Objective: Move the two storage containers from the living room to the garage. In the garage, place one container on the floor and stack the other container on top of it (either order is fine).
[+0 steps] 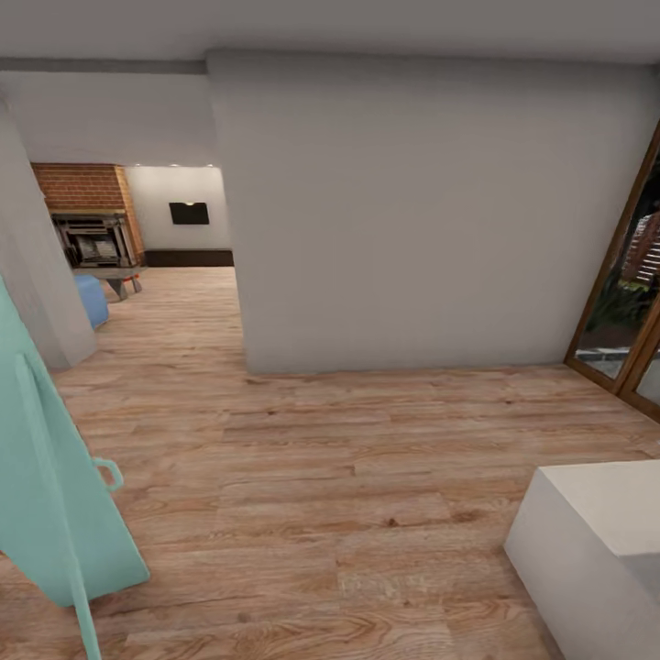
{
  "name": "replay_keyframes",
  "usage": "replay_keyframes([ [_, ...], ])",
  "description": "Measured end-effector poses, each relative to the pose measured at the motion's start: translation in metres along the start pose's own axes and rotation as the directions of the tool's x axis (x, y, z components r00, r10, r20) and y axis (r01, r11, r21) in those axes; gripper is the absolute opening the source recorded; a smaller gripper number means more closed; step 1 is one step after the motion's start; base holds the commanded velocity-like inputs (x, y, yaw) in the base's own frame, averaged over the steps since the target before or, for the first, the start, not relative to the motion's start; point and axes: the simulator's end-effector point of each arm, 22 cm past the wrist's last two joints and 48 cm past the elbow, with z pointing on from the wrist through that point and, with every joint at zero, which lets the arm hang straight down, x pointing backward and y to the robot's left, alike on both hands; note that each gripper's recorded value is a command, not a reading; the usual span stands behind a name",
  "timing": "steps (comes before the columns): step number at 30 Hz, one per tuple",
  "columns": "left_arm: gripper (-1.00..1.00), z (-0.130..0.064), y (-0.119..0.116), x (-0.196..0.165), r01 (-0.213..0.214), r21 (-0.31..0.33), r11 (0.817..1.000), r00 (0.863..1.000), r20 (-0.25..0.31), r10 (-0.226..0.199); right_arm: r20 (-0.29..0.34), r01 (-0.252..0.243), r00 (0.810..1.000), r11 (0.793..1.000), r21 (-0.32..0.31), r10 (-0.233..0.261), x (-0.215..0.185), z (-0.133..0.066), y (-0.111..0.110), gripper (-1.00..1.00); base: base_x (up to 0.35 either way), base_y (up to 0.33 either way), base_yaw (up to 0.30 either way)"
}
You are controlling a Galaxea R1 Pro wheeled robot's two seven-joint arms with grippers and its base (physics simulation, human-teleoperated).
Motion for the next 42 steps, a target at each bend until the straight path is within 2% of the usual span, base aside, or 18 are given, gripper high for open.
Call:
replay_keyframes([
  [42,1.00,0.0000,-0.0001,0.0000,-0.002,0.000,1.000,1.000,0.000,0.002,-0.001,-0.003,1.000,1.000,-0.004,0.003,-0.0001,-0.0002,0.0029,1.00,0.322,0.000,0.000],
])
